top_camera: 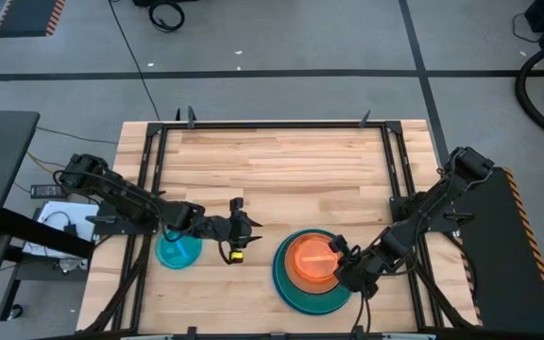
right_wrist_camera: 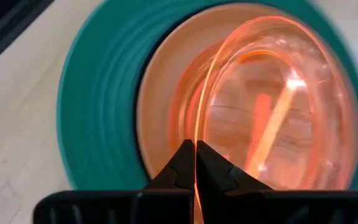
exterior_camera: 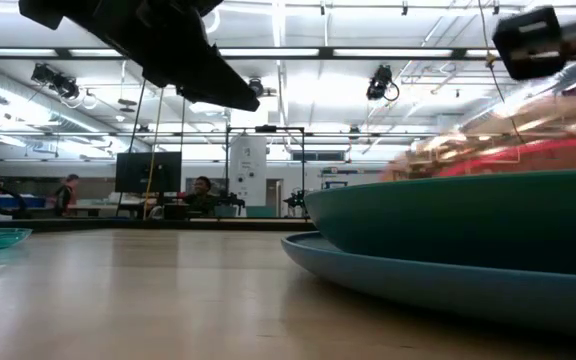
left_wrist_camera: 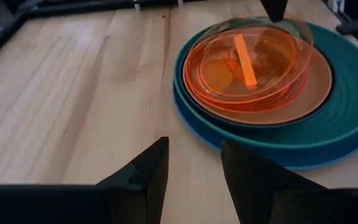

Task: Stack plastic plates
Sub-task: Stack the transparent orange plate on the top of the transparent pink plate, then stack the transparent blue plate on the top of the transparent orange plate

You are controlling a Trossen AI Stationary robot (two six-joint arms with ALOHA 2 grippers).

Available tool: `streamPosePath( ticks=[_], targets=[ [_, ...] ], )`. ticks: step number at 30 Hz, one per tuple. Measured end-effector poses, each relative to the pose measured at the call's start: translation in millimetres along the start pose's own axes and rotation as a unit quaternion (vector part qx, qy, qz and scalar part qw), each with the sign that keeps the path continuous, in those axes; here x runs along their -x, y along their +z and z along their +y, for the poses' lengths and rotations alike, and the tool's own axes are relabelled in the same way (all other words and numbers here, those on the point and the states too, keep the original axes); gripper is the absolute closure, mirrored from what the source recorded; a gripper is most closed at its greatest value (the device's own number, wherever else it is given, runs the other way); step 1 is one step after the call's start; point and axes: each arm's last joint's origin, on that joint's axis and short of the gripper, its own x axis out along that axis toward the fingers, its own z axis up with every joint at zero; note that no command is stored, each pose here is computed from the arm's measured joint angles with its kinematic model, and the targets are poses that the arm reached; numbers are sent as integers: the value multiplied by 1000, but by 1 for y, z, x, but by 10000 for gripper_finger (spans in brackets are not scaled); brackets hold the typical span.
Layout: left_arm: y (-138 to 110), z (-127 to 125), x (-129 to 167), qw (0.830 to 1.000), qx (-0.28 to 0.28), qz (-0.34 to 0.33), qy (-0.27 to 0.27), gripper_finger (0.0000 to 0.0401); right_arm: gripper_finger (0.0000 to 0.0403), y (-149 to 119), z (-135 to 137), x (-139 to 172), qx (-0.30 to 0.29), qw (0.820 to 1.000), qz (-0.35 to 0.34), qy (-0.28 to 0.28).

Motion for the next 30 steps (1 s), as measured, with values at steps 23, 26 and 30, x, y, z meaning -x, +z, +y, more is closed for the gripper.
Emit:
streamPosePath(
  ticks=[23, 26, 30],
  targets=[
    [-23, -9, 7, 983, 151, 107, 8, 217, 244, 12, 0, 5, -37, 998, -36, 29],
    [-18, -15, 11, 981, 145, 129, 2, 218, 242, 16, -2, 13, -40, 998, -49, 25],
    [-3, -21, 22, 974, 144, 174, 27, 227, 247, 17, -9, 21, -69, 996, -65, -7]
  ],
)
